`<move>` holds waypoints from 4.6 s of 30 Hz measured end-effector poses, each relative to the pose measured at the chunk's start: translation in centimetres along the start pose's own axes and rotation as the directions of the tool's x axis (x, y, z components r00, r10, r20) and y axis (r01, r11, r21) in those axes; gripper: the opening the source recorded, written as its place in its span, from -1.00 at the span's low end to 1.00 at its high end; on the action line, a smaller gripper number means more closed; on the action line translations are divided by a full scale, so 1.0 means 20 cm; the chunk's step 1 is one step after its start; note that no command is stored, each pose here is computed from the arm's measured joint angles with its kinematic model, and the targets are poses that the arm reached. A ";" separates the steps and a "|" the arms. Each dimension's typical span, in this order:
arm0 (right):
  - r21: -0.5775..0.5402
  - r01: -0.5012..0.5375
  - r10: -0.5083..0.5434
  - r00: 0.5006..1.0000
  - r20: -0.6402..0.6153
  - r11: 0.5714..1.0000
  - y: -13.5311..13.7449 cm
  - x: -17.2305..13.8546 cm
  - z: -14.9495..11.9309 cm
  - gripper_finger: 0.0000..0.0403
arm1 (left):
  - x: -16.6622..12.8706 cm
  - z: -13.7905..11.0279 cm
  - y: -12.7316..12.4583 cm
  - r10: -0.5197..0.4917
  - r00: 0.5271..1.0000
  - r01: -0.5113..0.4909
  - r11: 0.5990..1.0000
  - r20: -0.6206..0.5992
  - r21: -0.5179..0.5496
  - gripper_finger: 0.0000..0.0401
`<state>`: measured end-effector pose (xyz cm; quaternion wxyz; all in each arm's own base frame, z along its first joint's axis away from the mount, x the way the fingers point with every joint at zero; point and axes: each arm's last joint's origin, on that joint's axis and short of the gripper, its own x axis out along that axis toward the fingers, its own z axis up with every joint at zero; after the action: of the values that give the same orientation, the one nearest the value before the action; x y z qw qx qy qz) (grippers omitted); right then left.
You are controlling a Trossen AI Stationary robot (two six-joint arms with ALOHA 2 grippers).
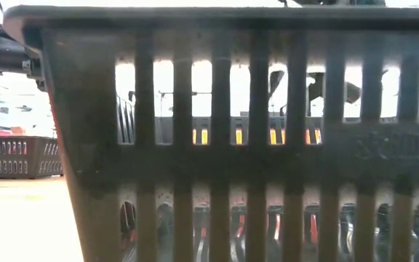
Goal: Stack baskets on shelf by color
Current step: Stack the green bin on top of the green bins on the shelf
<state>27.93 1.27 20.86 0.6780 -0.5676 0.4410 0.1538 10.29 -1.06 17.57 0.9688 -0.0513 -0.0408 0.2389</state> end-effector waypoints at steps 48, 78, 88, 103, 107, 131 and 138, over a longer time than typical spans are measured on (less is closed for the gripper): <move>0.773 0.317 -0.261 0.944 -0.201 0.549 -0.59 -0.51 -0.28 -0.99 | 0.00 -0.03 0.01 0.065 0.997 -0.066 0.998 -0.042 -0.018 -0.72; 0.918 -0.031 0.429 0.890 -0.155 0.395 -0.57 -0.05 -0.57 -1.00 | 0.00 -0.04 0.02 0.110 0.992 -0.111 0.994 -0.060 -0.018 -0.72; 0.938 -0.006 0.452 0.877 -0.162 0.347 -0.56 -0.05 -0.60 -0.97 | 0.00 -0.05 0.02 0.110 0.992 -0.111 0.994 -0.061 -0.014 -0.72; 0.942 -0.002 0.454 0.876 -0.161 0.336 -0.56 -0.05 -0.61 -0.56 | 0.00 -0.04 0.02 0.110 0.992 -0.111 0.994 -0.061 -0.012 -0.72; 0.944 0.013 0.436 0.885 -0.164 0.329 -0.57 -0.05 -0.61 -0.45 | 0.00 -0.05 0.02 0.110 0.992 -0.111 0.994 -0.061 -0.013 -0.72; 0.936 -0.016 0.476 0.864 -0.164 0.351 -0.47 0.05 -0.59 -0.92 | 0.00 -0.04 0.02 0.110 0.992 -0.111 0.994 -0.060 -0.013 -0.72; 0.934 -0.111 0.497 0.864 -0.079 0.341 -0.46 0.05 -0.58 -0.90 | 0.00 -0.04 0.02 0.110 0.992 -0.111 0.994 -0.060 -0.013 -0.72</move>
<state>30.13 -12.34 26.25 0.7415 -0.0299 0.6645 -0.0883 10.19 -0.82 16.63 0.9545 -0.0686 -0.0110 0.2901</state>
